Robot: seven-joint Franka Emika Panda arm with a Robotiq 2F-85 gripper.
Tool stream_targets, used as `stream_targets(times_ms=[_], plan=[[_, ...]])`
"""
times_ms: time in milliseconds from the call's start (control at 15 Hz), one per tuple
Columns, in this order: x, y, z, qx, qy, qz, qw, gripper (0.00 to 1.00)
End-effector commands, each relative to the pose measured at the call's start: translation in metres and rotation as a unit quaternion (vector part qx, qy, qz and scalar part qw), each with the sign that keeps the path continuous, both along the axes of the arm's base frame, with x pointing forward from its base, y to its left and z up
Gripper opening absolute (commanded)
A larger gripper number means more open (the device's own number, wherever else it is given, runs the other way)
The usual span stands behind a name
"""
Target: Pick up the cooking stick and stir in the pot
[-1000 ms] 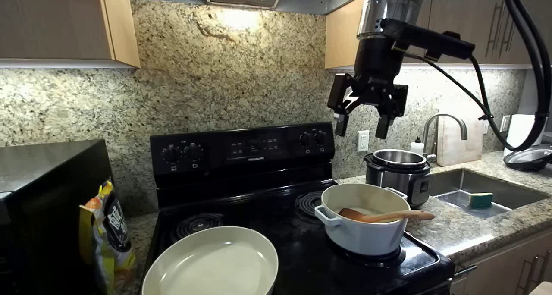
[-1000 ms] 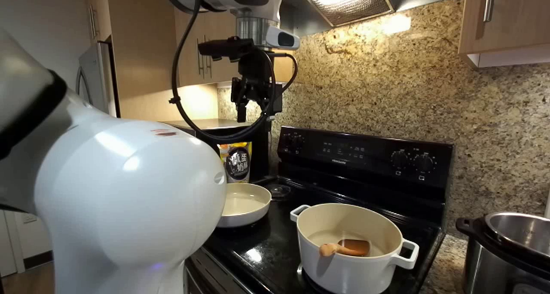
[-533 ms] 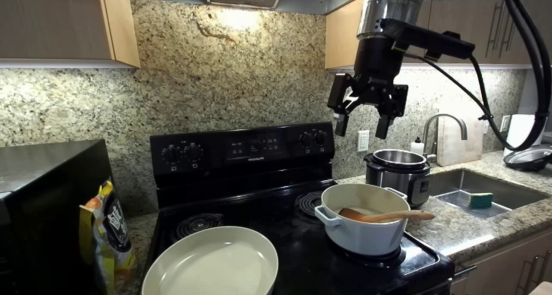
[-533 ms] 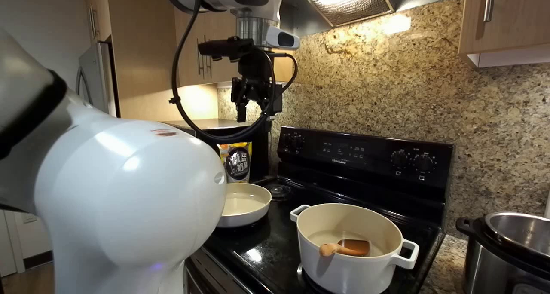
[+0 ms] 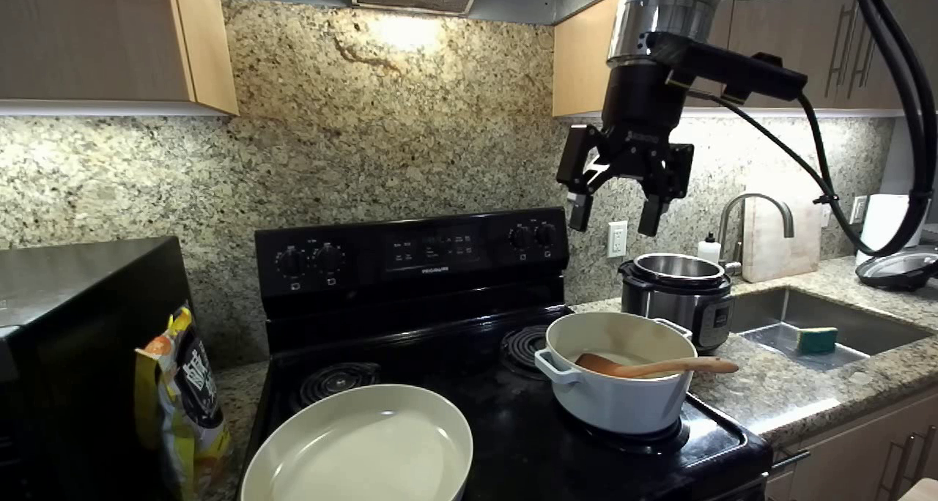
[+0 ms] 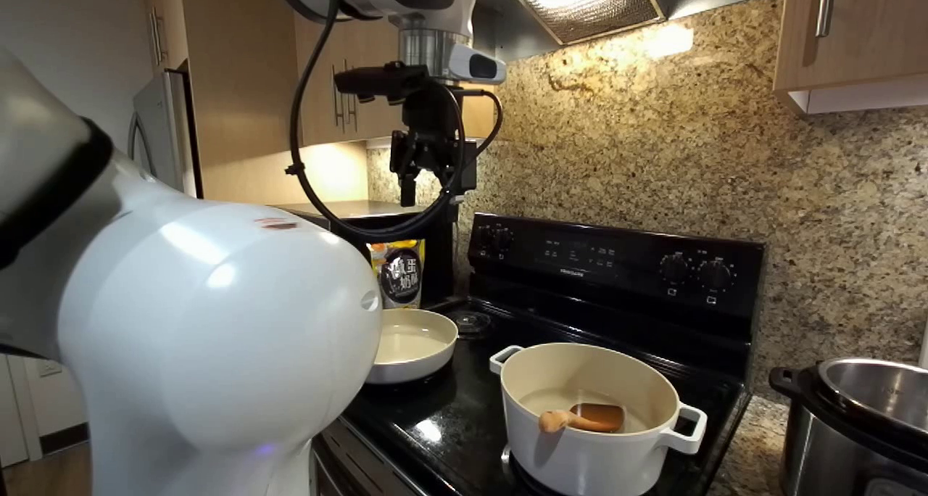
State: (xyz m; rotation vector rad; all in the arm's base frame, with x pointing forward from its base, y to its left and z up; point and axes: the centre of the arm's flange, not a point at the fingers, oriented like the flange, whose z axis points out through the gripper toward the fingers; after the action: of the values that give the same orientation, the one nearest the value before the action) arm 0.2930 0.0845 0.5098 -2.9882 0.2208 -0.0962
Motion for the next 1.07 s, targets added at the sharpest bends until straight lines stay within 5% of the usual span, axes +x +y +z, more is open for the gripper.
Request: stream_targets(times_ms=[0,667,1000], plan=[[-0.002,-0.007,-0.006,-0.005,0.003,-0.001,1.0000,1.00],[-0.019,-0.086,-0.024,-0.070,0.012,-0.031,0.9970,1.00],[-0.022,-0.113,-0.047,-0.065,0.023,-0.026,0.9973,1.00]])
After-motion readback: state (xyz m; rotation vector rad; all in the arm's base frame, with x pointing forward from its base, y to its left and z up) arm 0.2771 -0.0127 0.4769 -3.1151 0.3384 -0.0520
